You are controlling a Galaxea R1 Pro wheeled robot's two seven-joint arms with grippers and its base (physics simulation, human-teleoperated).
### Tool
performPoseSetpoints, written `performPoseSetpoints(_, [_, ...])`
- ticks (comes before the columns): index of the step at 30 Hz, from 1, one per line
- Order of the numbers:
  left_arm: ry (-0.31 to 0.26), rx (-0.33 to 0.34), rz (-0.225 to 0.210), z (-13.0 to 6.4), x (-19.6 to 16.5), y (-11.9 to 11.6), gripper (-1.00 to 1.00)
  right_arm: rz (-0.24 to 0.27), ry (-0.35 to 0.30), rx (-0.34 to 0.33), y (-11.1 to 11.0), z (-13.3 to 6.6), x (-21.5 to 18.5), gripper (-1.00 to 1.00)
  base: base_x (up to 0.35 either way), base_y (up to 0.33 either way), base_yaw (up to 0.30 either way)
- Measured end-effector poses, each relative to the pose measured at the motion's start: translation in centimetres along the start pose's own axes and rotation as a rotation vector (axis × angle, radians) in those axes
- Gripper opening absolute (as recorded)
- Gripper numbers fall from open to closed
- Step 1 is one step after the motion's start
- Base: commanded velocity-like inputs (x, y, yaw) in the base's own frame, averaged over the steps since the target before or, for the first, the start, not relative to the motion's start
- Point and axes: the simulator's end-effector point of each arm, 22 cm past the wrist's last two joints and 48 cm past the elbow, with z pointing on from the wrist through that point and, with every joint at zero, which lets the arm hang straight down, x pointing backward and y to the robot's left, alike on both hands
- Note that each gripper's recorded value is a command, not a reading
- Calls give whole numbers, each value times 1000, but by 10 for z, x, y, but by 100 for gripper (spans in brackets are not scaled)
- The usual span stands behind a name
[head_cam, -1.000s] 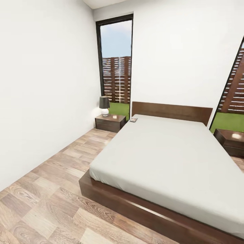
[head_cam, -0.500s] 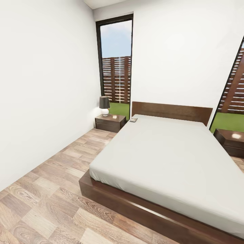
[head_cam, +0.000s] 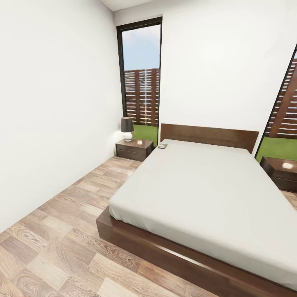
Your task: In the bedroom, move the book from the bed onto either nightstand, and place the two sandals side by side next to the bed.
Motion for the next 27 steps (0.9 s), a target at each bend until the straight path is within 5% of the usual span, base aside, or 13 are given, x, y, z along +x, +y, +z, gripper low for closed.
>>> performPoseSetpoints(7, [-41, 3, 0, 0, -20, -1, 100, -4, -2, 3, -1, 0, -2, 100, -43, 16, 0])
performPoseSetpoints(27, [-66, 3, -5, -1, -28, -2, 100, -4, -2, 10, -2, 0, -1, 100, -268, 31, -11])
